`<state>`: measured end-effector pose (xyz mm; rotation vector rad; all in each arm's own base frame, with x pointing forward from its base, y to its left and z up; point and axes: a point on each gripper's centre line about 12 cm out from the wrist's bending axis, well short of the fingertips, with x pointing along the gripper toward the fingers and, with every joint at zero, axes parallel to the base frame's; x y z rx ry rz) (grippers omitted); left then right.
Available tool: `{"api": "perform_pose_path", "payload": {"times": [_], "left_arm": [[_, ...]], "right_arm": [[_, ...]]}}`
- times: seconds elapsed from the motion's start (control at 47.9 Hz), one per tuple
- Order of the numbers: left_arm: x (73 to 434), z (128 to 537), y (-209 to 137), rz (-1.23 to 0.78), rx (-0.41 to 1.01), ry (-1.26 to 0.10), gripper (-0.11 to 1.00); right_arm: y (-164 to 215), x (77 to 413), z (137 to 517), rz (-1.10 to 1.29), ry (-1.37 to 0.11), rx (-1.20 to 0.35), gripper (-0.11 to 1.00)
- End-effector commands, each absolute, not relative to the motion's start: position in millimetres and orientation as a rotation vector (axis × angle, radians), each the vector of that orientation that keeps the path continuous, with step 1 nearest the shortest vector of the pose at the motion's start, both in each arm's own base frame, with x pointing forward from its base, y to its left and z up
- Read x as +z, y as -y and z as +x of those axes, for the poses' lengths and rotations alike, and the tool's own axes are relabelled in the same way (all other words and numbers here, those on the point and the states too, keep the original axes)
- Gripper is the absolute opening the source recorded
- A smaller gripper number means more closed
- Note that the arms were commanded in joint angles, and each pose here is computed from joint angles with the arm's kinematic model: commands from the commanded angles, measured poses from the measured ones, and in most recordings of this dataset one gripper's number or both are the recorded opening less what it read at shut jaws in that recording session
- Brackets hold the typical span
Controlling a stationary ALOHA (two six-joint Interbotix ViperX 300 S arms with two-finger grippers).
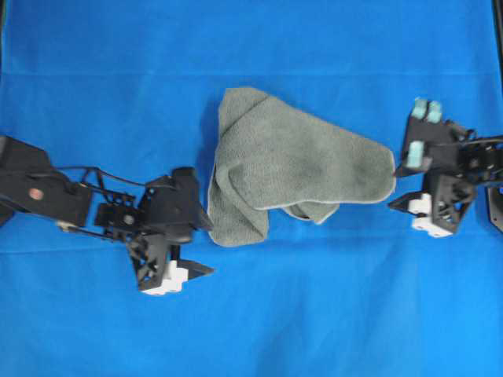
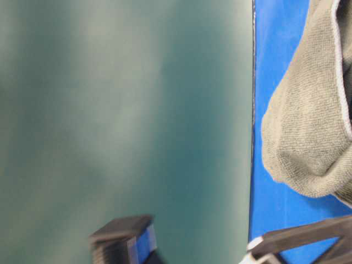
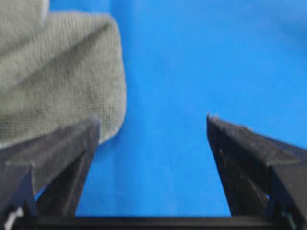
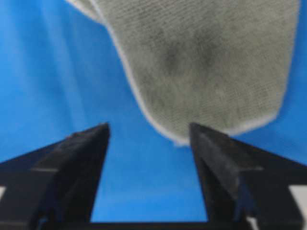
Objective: Fold a large towel.
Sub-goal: 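Move both grippers in and grasp the grey towel's edges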
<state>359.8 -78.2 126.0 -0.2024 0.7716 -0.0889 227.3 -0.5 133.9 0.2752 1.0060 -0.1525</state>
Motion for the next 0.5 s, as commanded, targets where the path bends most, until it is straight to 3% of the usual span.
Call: {"api": "perform_pose_path", "payload": {"times": [0.0,0.292,0.48], "left_arm": [[126,372,78,-0.211,-0.081,-0.762,0.84],[85,382,56,-0.218,-0.010,-0.852,0.83],[82,385,49,-0.224,0.013,-0.878,0.80]], "right_arm": [[0,127,239,0.266,-0.982,-0.145,0.64],[12,97,260,0.250,-1.000,-0.170,0.64],[15,89,263,0.229,-1.030,-0.171,0.62]]}}
